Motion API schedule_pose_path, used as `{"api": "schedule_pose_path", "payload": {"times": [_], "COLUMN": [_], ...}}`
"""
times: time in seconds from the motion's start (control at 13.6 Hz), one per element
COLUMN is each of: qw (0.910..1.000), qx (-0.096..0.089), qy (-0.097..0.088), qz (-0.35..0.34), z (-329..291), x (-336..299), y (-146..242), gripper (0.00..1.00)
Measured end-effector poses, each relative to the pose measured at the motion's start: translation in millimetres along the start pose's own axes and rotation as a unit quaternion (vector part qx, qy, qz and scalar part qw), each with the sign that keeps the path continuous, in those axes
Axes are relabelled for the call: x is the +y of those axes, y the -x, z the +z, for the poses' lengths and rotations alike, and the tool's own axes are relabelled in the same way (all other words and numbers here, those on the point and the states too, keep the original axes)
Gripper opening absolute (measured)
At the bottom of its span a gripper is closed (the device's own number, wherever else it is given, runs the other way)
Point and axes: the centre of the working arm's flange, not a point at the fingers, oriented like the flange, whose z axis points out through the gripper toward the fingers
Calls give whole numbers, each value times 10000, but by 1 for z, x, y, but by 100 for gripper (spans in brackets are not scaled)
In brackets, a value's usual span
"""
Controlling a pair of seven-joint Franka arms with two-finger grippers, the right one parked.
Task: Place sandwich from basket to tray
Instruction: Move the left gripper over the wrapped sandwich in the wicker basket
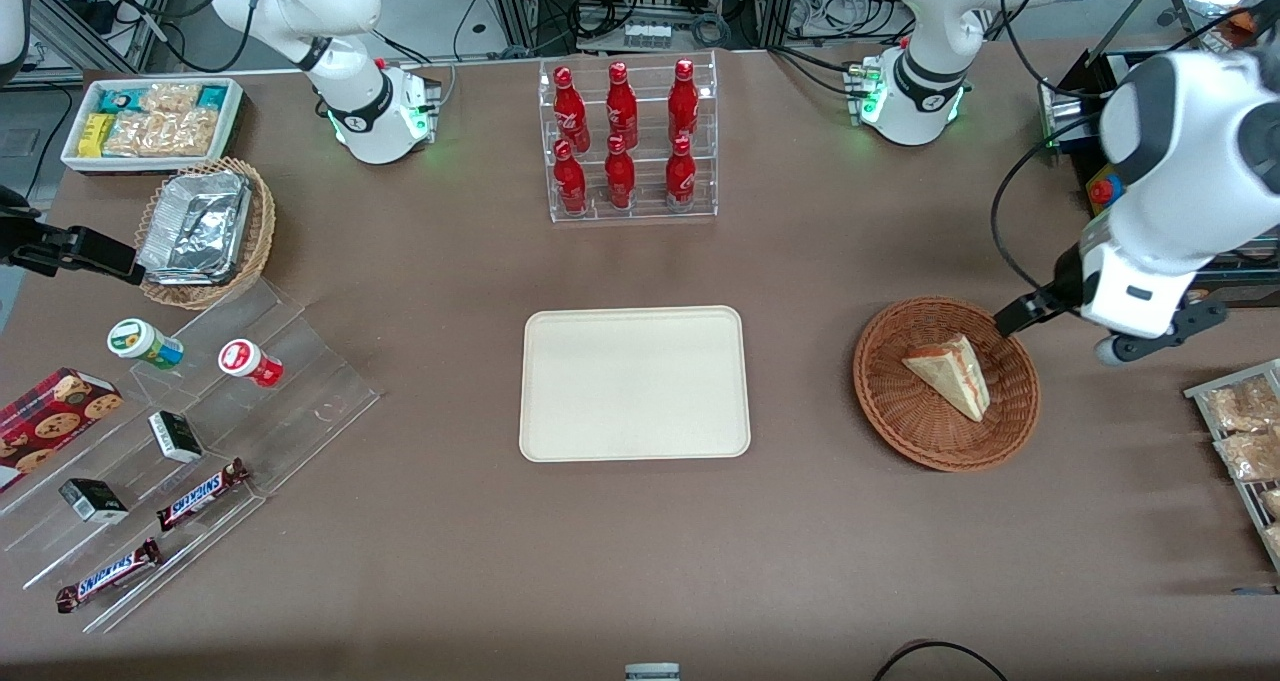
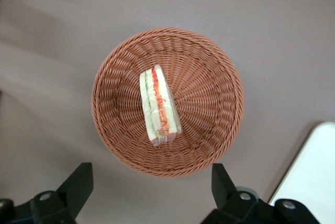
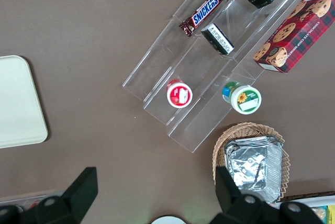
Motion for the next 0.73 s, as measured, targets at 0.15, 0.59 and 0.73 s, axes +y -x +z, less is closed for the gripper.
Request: {"api": "schedule_pose_path", "payload": {"times": [0.15, 0.59, 0.73], "qw": [9988, 9970, 9967], "qx": [32, -23, -117], "qy": [16, -16, -83], "qz": [-482, -777, -801], "z": [24, 107, 131], "x": [0, 1, 0], "y": [3, 18, 20], "gripper": [100, 100, 100]}}
